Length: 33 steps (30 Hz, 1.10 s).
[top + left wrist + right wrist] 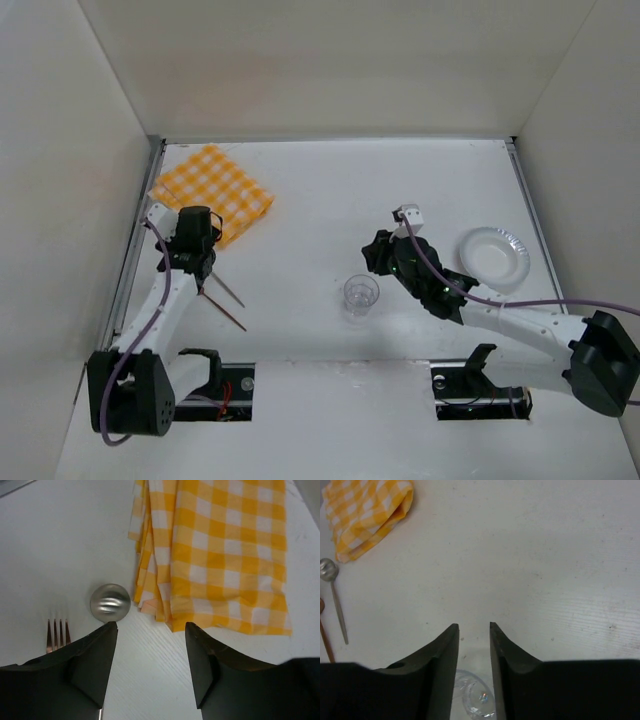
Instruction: Set the dinner table for one person
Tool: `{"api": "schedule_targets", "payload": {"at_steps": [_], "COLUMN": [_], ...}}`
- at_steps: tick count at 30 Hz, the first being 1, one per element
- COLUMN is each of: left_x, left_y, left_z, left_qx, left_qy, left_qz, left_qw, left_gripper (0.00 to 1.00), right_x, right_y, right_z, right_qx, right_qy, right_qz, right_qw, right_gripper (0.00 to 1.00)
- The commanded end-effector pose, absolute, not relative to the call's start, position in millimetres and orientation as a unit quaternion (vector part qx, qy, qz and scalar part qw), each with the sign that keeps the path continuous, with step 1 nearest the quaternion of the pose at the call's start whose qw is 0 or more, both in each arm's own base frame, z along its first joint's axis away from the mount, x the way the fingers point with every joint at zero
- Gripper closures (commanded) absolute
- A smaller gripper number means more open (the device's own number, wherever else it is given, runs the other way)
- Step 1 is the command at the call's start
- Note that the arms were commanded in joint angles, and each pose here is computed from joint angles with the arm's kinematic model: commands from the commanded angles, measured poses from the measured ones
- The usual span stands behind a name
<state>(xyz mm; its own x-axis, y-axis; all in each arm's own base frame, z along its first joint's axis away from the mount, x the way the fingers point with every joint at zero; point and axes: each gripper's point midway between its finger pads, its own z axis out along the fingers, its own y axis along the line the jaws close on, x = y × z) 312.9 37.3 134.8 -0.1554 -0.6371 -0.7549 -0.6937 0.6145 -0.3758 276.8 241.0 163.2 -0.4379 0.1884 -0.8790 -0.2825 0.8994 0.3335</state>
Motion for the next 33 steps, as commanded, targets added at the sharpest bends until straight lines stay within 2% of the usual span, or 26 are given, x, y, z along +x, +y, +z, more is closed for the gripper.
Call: {"api": "schedule_targets", "payload": {"at_steps": [1,4,13,25,27,30,33], "left_x": [341.6,359.1,382.6,386.9,387.8,391.7,405.0], "left_y": [32.2,24.0,7.8,-6.6,-8.2,-8.2,-14.1], "left_z": [138.1,118.3,91.7,67.1,66.7,69.4,82.3], "left_qx": [-0.457,-0.463,-0.473,-0.483,-0.482,-0.481,-0.466], "left_qy": [0.752,0.764,0.770,0.778,0.778,0.775,0.776], "left_qz": [-0.022,-0.055,-0.089,-0.094,-0.095,-0.097,-0.104], "left_qw": [0.474,0.447,0.419,0.390,0.391,0.397,0.413], "left_gripper": [0.45,0.45,0.44,0.56,0.62,0.80,0.91], "right_x": [280.3,279.4,276.4,275.8,276.0,275.7,275.1], "right_y": [250.2,251.9,262.5,264.6,264.9,265.4,265.7], "right_z": [183.5,184.1,178.3,177.4,177.6,177.0,178.1], "right_qx": [-0.029,-0.032,-0.051,-0.055,-0.055,-0.056,-0.056], "right_qy": [0.803,0.801,0.806,0.807,0.807,0.807,0.807], "right_qz": [0.242,0.247,0.257,0.258,0.258,0.258,0.259], "right_qw": [0.544,0.545,0.530,0.528,0.528,0.528,0.528], "right_gripper": [0.59,0.53,0.51,0.51,0.51,0.51,0.51]}}
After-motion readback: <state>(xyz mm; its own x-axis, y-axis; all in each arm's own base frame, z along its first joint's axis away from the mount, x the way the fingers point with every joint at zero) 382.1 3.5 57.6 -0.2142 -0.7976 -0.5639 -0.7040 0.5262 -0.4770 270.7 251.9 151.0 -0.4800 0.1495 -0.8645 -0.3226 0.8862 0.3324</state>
